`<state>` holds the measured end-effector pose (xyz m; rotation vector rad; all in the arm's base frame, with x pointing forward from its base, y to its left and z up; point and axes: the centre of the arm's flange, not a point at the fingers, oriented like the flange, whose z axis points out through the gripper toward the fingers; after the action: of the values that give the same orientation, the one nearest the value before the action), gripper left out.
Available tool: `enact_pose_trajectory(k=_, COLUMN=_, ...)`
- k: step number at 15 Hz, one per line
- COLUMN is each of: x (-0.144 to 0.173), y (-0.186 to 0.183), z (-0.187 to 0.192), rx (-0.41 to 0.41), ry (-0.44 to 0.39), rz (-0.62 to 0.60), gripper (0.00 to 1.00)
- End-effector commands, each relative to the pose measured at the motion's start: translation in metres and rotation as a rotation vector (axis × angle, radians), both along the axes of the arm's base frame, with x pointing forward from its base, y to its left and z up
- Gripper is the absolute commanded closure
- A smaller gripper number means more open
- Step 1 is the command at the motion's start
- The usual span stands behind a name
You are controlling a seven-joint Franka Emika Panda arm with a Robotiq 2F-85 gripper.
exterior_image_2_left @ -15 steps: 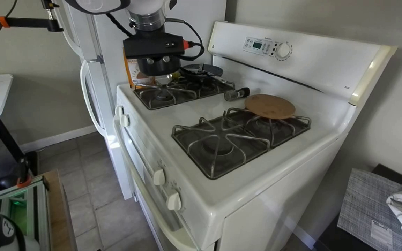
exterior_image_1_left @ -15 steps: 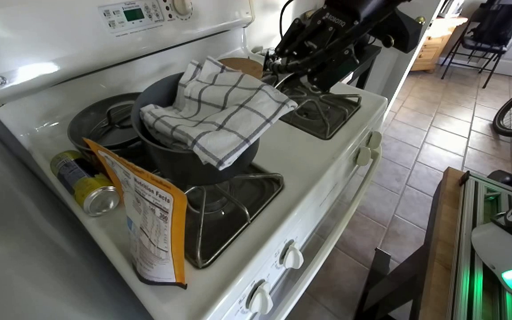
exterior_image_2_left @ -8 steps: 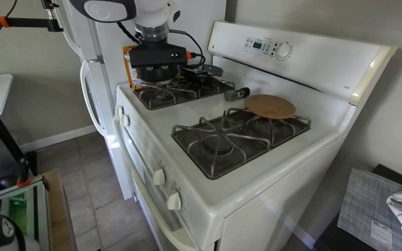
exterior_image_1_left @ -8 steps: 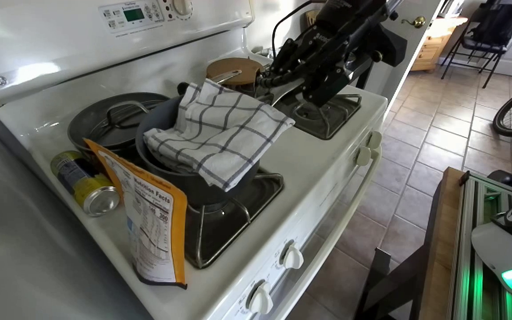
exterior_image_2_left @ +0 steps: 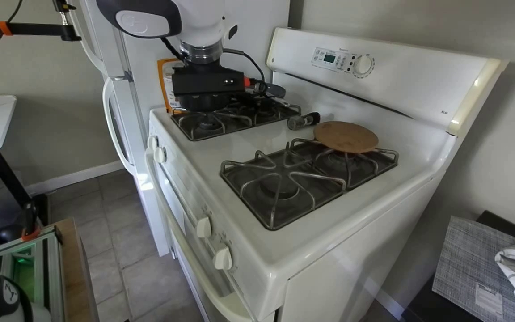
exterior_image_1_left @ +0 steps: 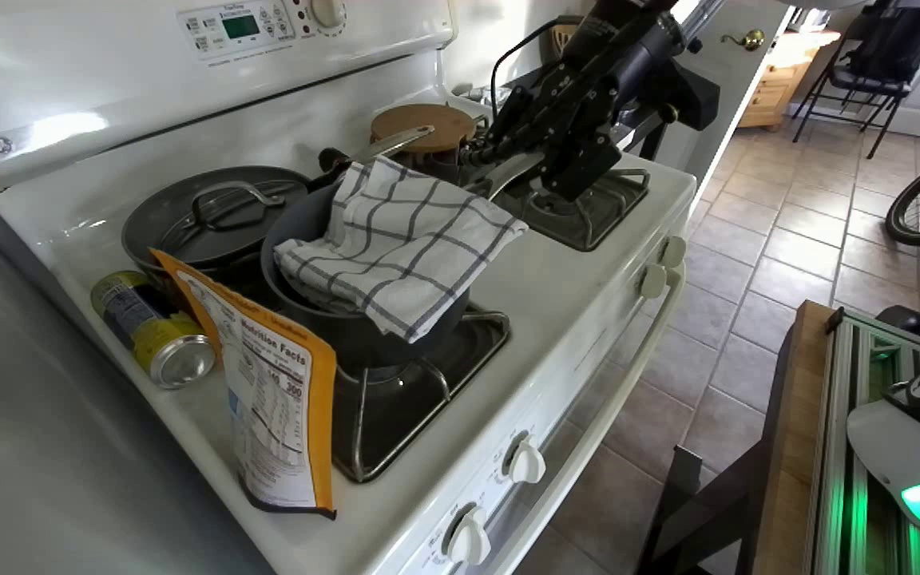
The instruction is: Move the pot to the front left plate on the stove.
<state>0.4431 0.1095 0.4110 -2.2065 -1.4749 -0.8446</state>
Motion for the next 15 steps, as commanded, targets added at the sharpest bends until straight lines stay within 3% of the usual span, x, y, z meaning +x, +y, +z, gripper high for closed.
enact_pose_trajectory(k=1, x=0.01, y=0.002, z=0.009, rx=0.063, ry=-0.018, rz=0.016, gripper=1.0)
enact_pose_trajectory(k=15, x=0.025, y=0.003, z=-0.009, rx=0.061, ry=0.021, rz=0.02, gripper=1.0)
